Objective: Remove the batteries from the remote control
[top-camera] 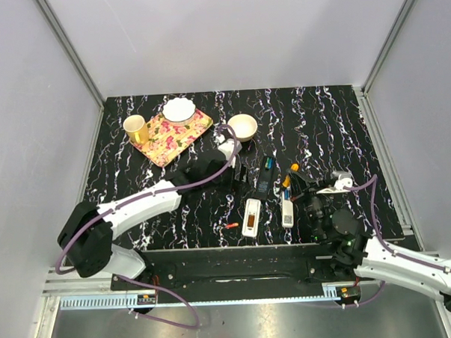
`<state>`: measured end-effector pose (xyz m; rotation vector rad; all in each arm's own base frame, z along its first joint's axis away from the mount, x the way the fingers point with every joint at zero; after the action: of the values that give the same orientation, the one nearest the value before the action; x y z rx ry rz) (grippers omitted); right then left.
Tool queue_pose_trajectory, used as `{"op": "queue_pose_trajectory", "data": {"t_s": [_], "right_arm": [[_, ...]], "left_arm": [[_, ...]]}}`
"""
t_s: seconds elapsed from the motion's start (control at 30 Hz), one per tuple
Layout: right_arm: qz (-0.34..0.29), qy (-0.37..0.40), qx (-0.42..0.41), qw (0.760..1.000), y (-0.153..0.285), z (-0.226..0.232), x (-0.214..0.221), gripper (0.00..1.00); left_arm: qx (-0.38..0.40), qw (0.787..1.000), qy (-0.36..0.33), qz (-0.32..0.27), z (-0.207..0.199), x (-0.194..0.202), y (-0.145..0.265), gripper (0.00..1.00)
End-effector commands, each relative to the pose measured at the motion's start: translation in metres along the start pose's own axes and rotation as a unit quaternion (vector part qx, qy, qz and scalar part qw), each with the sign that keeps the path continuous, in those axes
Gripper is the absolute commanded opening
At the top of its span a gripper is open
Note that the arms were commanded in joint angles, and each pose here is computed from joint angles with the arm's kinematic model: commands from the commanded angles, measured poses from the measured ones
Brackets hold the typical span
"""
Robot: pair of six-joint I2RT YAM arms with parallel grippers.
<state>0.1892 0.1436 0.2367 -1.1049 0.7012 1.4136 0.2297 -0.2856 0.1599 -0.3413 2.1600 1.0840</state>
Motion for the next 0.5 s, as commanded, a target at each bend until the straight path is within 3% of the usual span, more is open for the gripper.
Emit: {"op": "queue_pose_trajectory", "data": {"t_s": [0.0, 0.2, 0.47], "right_arm": [[0.011, 0.019, -0.017, 1.000, 0.002, -0.002, 0.002, 0.00], [0.006, -0.016, -0.060, 0.998, 0.007, 0.005, -0.003, 0.00], [0.022, -0.065, -0.133, 0.989, 0.008, 0.037, -0.010, 0.00]], "left_arm": [[0.095, 0.994, -0.046, -0.040, -0.040, -0.028, 0.003, 0.85], [0.311, 0.942, -0.097, -0.078, -0.094, -0.028, 0.052, 0.91], [0.416, 0.901, -0.101, -0.069, -0.138, -0.031, 0.055, 0.91]]}}
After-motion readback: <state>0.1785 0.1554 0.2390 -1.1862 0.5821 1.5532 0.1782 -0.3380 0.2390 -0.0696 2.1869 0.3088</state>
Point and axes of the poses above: each gripper's point midway between its finger pads, its own y axis back along the fingers, its own z axis along the line the jaws close on, x = y × z, the point moved 4 cm from there along y, back along the fingers, and after that the axes turned 6 degrees about y, right-handed, at the moved point
